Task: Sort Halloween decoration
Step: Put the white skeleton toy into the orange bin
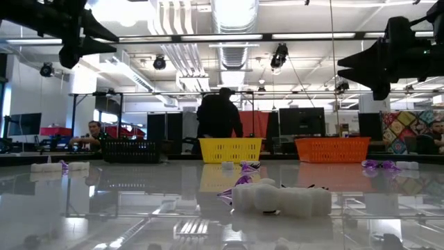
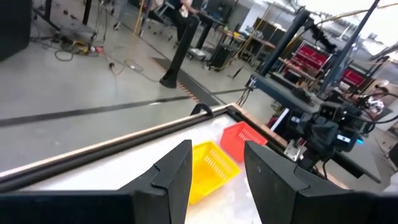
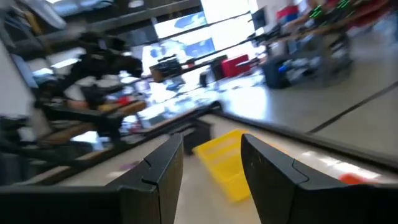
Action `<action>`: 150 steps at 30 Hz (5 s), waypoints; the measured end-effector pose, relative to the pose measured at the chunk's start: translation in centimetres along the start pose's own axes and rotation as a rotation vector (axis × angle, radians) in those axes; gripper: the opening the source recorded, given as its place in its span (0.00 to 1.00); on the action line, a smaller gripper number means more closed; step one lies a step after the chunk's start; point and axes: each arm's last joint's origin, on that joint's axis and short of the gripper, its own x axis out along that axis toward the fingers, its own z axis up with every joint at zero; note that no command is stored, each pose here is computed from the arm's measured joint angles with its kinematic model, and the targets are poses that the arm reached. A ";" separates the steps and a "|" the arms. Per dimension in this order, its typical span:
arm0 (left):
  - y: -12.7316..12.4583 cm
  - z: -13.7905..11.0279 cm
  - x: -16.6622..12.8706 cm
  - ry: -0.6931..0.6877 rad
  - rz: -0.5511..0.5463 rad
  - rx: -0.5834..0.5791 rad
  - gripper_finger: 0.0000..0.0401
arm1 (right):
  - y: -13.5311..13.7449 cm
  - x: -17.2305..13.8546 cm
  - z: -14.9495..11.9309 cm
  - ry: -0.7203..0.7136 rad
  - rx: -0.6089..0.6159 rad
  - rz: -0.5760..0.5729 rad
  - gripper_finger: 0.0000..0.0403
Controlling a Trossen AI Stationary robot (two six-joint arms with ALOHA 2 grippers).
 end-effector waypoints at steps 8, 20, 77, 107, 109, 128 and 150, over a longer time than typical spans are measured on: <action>0.0 0.0 0.0 -0.001 0.001 0.000 0.32 | -0.1 0.0 0.0 -0.005 -0.033 -0.019 0.38; 0.0 0.0 -0.1 -0.008 -0.003 -0.020 0.32 | -0.1 0.0 0.0 -0.006 -0.026 -0.025 0.38; -2.5 0.7 -7.6 0.126 0.013 0.155 0.32 | 4.4 6.6 10.7 0.874 0.391 -0.447 0.38; -2.5 -1.3 -11.0 0.066 -0.007 0.179 0.32 | 8.8 5.8 -0.5 1.280 0.497 -0.947 0.38; -2.5 -1.3 -11.0 0.066 -0.007 0.172 0.32 | 8.8 6.1 -1.2 1.288 0.484 -0.965 0.38; -2.5 -1.3 -11.0 0.062 -0.009 0.172 0.32 | 7.9 6.4 -6.3 1.298 0.469 -1.058 0.38; -2.5 -1.3 -11.0 0.065 -0.008 0.172 0.32 | 7.3 5.6 -6.2 1.280 0.503 -1.000 0.04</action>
